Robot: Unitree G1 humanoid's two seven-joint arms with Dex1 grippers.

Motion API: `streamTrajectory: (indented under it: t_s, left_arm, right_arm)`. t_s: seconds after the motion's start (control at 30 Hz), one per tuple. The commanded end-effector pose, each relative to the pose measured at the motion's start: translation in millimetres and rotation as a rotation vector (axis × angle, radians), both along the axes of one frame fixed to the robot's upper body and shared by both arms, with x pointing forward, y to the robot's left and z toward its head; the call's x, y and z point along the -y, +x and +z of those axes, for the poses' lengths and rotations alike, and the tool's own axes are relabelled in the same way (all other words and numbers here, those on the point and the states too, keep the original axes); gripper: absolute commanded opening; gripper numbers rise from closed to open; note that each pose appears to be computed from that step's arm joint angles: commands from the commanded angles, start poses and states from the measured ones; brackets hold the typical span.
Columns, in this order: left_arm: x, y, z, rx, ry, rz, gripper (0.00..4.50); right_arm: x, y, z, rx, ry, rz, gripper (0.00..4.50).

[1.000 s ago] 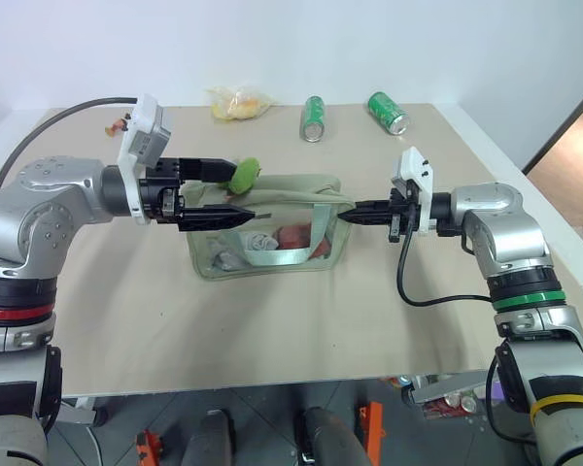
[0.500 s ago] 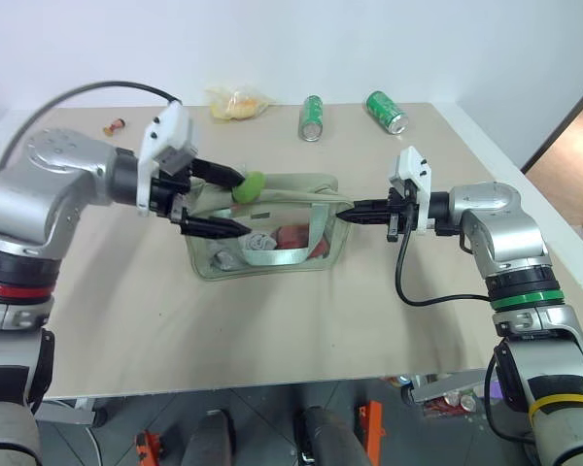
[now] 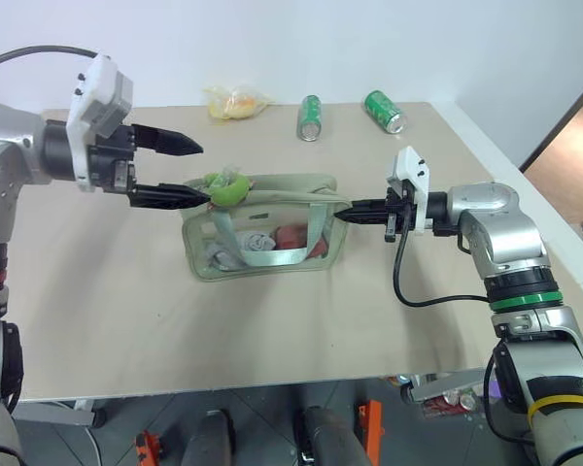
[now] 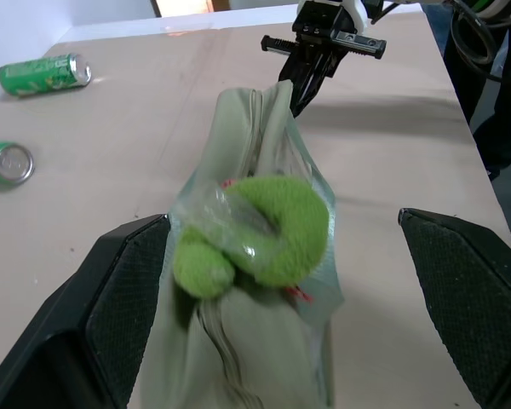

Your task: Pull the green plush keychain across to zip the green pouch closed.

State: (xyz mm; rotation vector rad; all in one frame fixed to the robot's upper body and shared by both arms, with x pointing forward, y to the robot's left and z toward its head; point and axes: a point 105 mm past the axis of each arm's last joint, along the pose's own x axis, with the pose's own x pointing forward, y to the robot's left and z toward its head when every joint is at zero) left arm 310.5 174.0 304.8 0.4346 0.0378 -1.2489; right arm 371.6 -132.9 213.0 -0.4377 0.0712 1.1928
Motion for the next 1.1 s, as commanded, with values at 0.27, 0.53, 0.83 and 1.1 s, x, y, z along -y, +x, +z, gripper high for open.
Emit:
streamTrajectory:
  t_s: [0.27, 0.53, 0.83, 1.1]
  left_arm:
    - [-52.1, -20.6, -11.5, -0.036, -0.166, 0.212, 4.46]
    - [-42.5, -15.8, -52.6, -0.148, -0.221, 0.253, 4.46]
    - [-22.7, -6.8, -82.5, -0.22, -0.194, 0.222, 4.46]
    - [-19.6, 1.3, -79.2, -0.207, -0.225, 0.214, 3.35]
  right_arm:
    - [-3.0, -1.7, 6.7, 0.022, 0.004, 0.014, 0.0]
    - [-5.2, -0.3, 8.2, 0.022, 0.001, 0.02, 0.0]
    - [-2.7, -2.5, 9.0, 0.027, -0.002, 0.014, 0.0]
    - [0.6, -2.8, 9.1, 0.028, -0.002, 0.001, 0.0]
